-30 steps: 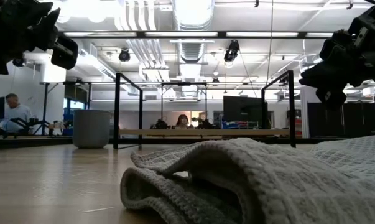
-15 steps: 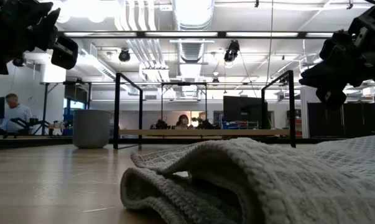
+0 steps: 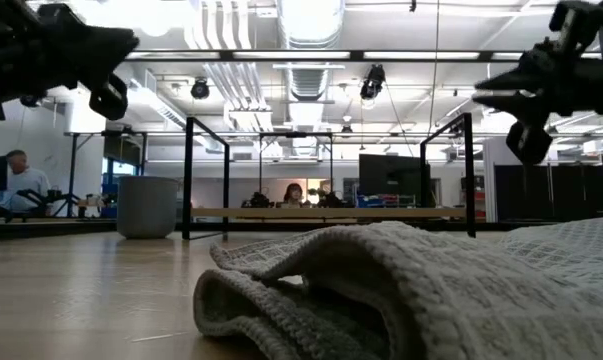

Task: Stack small to large cups/mugs on shelf
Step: Put the blue mug on the shelf

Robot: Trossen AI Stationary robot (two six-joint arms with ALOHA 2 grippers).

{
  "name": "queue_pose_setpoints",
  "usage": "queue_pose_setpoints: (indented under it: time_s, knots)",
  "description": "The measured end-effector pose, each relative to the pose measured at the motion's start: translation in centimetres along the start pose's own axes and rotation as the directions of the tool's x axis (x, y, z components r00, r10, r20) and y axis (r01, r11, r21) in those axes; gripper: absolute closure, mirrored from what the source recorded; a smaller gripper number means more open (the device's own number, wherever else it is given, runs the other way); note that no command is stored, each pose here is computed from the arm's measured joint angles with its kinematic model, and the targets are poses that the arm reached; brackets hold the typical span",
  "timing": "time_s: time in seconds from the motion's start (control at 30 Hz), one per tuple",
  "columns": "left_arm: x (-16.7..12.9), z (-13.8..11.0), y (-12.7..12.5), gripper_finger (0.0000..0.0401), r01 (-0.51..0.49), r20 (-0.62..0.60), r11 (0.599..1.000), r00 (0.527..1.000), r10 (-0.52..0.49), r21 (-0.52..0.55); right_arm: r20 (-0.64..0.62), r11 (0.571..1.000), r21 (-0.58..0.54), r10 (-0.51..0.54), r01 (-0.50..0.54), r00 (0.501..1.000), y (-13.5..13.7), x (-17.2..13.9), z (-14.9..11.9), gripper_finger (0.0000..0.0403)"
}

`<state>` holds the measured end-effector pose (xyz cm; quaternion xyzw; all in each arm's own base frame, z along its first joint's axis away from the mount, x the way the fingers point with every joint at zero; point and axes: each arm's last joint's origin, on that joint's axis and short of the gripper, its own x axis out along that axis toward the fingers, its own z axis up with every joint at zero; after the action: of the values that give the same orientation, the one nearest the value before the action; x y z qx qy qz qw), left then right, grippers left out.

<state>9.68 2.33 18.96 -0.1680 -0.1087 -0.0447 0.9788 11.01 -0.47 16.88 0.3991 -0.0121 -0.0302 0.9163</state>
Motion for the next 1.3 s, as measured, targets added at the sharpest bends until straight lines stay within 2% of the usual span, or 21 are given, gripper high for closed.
queue_pose_setpoints:
  time_s: [0.1,0.17,0.3,0.4,0.5,0.6,0.7,0.77,0.87,0.97,1.1,1.2,1.3]
  knots:
    - [0.0,0.1,0.3,0.0369,-0.083,0.037,0.996,0.996,0.083,-0.013,0.054,0.999,0.034,0.032,-0.034,0.998,0.4,0.0,0.4,0.0344]
    - [0.0,0.3,0.2,0.0369,-0.074,0.036,0.997,0.996,0.075,-0.032,0.063,0.998,0.035,0.042,-0.044,0.997,0.5,0.0,0.5,0.0344]
    - [0.5,1.5,-0.5,0.0369,-0.027,-0.039,0.998,0.999,0.025,-0.063,0.063,0.999,0.029,0.043,-0.044,0.997,0.5,0.0,0.5,0.0344]
    - [1.1,3.8,-1.2,0.0369,-0.081,-0.101,0.992,0.992,0.071,-0.096,0.064,0.999,0.028,0.041,-0.043,0.997,0.5,0.0,0.5,0.0344]
    - [1.8,6.2,-1.8,0.0369,-0.175,-0.249,0.984,0.955,0.158,-0.045,0.07,0.999,0.005,0.037,-0.037,0.997,0.5,0.0,0.6,0.0344]
    - [2.7,8.8,-2.3,0.0369,-0.299,-0.403,0.954,0.869,0.287,0.035,0.071,0.999,-0.024,0.036,-0.034,0.997,0.5,0.0,0.6,0.0344]
    - [3.9,11.0,-2.5,0.0369,-0.43,-0.526,0.895,0.737,0.424,0.118,0.075,0.998,-0.048,0.031,-0.028,0.997,0.5,0.0,0.6,0.0344]
    - [4.9,12.3,-2.3,0.0369,-0.495,-0.586,0.854,0.648,0.486,0.161,0.089,0.997,-0.08,0.018,-0.011,0.996,0.4,0.0,0.6,0.0344]
    - [6.8,13.1,-1.7,0.0369,-0.546,-0.67,0.812,0.526,0.525,0.208,0.108,0.992,-0.127,-0.002,0.015,0.994,0.4,0.0,0.7,0.0344]
    - [8.7,13.2,-0.9,0.0369,-0.562,-0.726,0.798,0.452,0.518,0.219,0.109,0.991,-0.136,-0.002,0.017,0.994,0.4,0.0,0.7,0.0344]
    - [11.3,12.6,0.5,0.0369,-0.535,-0.77,0.804,0.389,0.506,0.258,0.109,0.992,-0.124,-0.002,0.016,0.994,0.4,0.0,0.7,0.0344]
    - [12.8,12.8,1.1,0.0369,-0.51,-0.777,0.814,0.379,0.503,0.278,0.108,0.993,-0.116,-0.001,0.014,0.994,0.4,0.0,0.7,0.0344]
    - [13.7,12.3,1.8,0.0369,-0.501,-0.821,0.812,0.297,0.487,0.301,0.107,0.994,-0.112,-0.001,0.013,0.994,0.4,0.0,0.6,0.0344]
